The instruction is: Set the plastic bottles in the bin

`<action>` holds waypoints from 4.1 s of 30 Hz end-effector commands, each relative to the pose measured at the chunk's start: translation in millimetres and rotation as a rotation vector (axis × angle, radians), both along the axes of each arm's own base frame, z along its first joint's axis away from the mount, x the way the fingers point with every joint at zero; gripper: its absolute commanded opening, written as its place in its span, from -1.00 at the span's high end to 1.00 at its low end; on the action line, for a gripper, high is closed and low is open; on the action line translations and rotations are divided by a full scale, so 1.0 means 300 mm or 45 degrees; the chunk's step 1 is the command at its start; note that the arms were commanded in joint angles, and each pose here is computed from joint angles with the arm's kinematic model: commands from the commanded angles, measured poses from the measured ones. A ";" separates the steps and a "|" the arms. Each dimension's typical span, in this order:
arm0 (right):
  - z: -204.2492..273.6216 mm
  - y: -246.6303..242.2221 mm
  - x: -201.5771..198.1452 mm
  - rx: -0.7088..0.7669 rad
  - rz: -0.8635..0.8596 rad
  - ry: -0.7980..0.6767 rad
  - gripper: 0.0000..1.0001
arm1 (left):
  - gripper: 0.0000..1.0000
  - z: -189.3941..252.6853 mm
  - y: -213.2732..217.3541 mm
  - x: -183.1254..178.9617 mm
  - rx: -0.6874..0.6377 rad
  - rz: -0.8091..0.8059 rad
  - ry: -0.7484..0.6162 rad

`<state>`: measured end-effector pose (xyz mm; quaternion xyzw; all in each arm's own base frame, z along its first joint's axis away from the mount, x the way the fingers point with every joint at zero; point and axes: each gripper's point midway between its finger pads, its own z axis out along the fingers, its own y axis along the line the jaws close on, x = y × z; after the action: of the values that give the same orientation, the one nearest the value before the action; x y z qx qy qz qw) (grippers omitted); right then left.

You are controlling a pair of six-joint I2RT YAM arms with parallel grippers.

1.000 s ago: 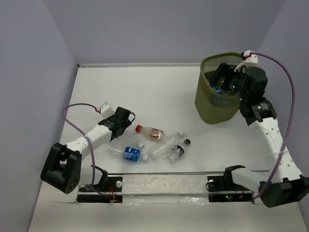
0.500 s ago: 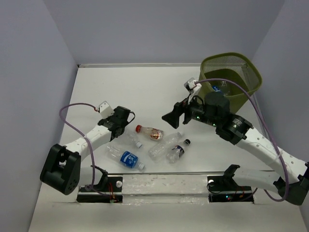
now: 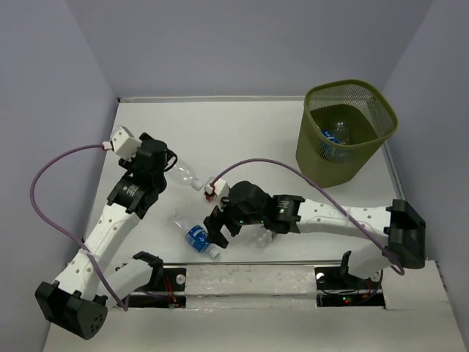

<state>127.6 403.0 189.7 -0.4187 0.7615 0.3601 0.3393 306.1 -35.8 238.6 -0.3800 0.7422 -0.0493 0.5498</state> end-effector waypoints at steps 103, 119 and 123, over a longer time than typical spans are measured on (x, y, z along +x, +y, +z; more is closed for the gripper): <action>0.898 -1.363 0.884 0.065 -1.902 -0.910 0.69 | -0.97 -0.009 -0.815 -0.432 0.166 -1.614 -0.189; 0.654 -1.343 0.901 0.158 -1.900 -0.586 -0.61 | -0.98 -0.205 -0.972 -0.562 0.396 -1.789 -0.002; 0.718 -1.346 0.849 0.150 -1.885 -0.588 -0.99 | -0.98 -0.244 -1.014 -0.571 0.440 -1.804 0.034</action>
<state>403.4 0.7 353.3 0.1443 0.7643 -0.0426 0.6271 128.2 -323.1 144.5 0.2877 0.8279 -0.2663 0.4012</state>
